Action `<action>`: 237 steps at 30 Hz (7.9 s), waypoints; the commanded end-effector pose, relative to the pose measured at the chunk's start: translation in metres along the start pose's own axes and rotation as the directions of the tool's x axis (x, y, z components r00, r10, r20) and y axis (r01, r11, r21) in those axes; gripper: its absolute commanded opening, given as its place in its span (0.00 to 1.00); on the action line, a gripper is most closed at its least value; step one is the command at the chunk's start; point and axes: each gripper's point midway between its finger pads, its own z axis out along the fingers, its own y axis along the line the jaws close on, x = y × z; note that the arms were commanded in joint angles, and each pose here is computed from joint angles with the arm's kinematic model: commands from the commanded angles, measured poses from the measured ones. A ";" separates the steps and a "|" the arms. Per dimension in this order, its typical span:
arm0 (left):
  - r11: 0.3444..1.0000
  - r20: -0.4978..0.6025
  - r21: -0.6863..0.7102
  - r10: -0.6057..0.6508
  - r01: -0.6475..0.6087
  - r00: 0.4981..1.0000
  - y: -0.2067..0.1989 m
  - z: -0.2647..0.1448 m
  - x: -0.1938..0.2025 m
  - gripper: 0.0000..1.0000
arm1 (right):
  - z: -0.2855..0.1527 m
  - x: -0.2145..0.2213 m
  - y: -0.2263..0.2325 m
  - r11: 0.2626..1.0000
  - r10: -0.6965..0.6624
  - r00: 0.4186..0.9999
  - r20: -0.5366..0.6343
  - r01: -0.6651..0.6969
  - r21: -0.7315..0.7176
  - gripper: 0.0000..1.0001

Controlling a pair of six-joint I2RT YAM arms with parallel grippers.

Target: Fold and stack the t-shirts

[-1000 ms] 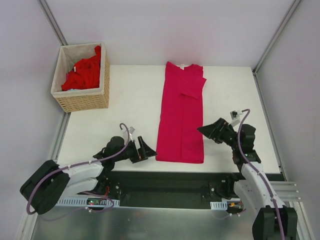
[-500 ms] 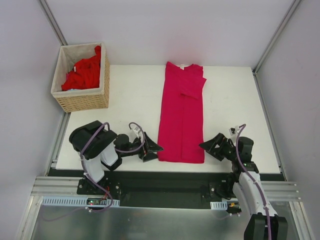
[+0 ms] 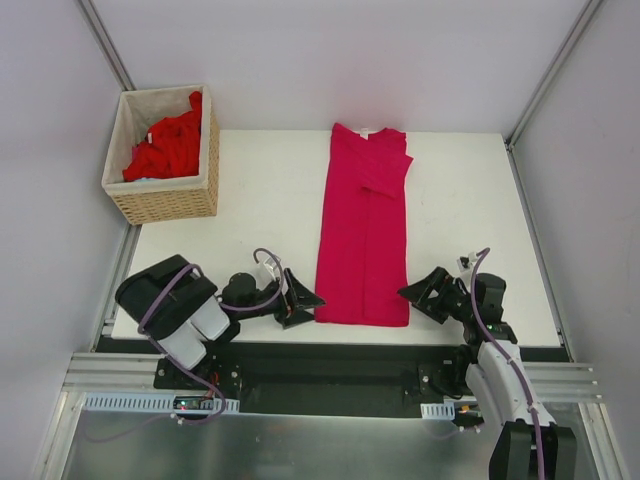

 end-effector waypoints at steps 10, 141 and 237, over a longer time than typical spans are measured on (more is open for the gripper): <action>0.976 0.135 -0.124 0.195 -0.178 0.971 0.014 -0.059 0.004 0.96 | -0.002 -0.007 0.009 0.999 -0.032 0.999 0.017 0.033 -0.032 0.89; 0.839 0.013 -0.541 0.080 -0.060 0.997 0.098 -0.029 0.017 0.32 | -0.003 -0.005 -0.001 1.000 -0.017 1.000 0.019 0.016 0.027 0.89; 0.825 -0.015 -0.558 0.100 -0.091 0.995 0.092 -0.012 0.010 0.00 | -0.012 0.056 -0.016 0.935 -0.026 0.960 -0.278 0.121 0.332 0.83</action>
